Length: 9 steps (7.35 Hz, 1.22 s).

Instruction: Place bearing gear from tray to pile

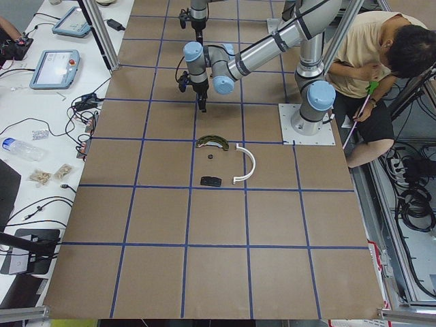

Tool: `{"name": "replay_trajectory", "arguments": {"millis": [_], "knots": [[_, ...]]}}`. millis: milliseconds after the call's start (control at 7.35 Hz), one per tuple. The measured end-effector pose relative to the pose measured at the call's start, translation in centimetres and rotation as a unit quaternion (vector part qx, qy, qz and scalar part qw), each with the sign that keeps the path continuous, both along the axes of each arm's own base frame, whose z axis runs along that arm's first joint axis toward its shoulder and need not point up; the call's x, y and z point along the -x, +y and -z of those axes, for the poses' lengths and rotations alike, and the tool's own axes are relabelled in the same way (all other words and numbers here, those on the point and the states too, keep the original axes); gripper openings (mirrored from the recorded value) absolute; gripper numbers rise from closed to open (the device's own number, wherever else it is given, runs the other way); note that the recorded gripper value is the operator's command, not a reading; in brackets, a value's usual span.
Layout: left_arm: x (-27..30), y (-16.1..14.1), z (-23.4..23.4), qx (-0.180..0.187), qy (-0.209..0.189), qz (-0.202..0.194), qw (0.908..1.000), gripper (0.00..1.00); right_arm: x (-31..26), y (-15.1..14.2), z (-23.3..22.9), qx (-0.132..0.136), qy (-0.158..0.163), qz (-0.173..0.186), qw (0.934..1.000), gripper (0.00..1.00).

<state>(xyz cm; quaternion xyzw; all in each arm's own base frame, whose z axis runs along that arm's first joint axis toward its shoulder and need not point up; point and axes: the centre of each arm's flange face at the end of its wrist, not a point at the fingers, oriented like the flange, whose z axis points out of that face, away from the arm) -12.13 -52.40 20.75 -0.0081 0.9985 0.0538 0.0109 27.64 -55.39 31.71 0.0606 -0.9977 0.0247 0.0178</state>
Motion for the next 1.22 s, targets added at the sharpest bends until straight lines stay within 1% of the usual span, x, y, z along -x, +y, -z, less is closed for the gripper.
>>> {"name": "replay_trajectory", "arguments": {"millis": [136,272,408,544,680,816,1088,1224], "knots": [[5.7,0.6,0.6,0.023,0.003,-0.007,0.9997,1.00,4.8,-0.6,-3.8,0.000,0.001,0.009,1.0000,1.00],[11.4,1.8,1.5,0.045,0.006,-0.013,0.9989,1.00,8.6,0.2,-8.2,0.000,0.002,0.017,0.9999,1.00],[15.6,3.3,2.7,0.058,0.009,-0.026,0.9979,1.00,11.1,2.2,-12.1,-0.007,0.006,0.023,0.9997,1.00],[18.1,4.2,3.9,0.065,0.010,-0.034,0.9972,1.00,12.4,4.3,-14.7,-0.016,0.009,0.024,0.9996,1.00],[19.5,4.7,4.5,0.075,0.013,-0.034,0.9965,1.00,13.0,5.6,-16.2,-0.019,0.009,0.025,0.9995,1.00],[20.3,5.0,4.8,0.083,0.016,-0.031,0.9960,0.84,13.3,6.0,-16.9,-0.019,0.007,0.028,0.9994,1.00],[20.8,5.3,4.9,0.087,0.014,-0.022,0.9958,0.09,14.2,6.0,-17.3,-0.022,0.006,0.039,0.9990,1.00],[20.8,5.3,4.9,0.089,0.011,-0.020,0.9958,0.00,14.6,5.9,-17.1,-0.026,0.005,0.040,0.9989,1.00]]}}
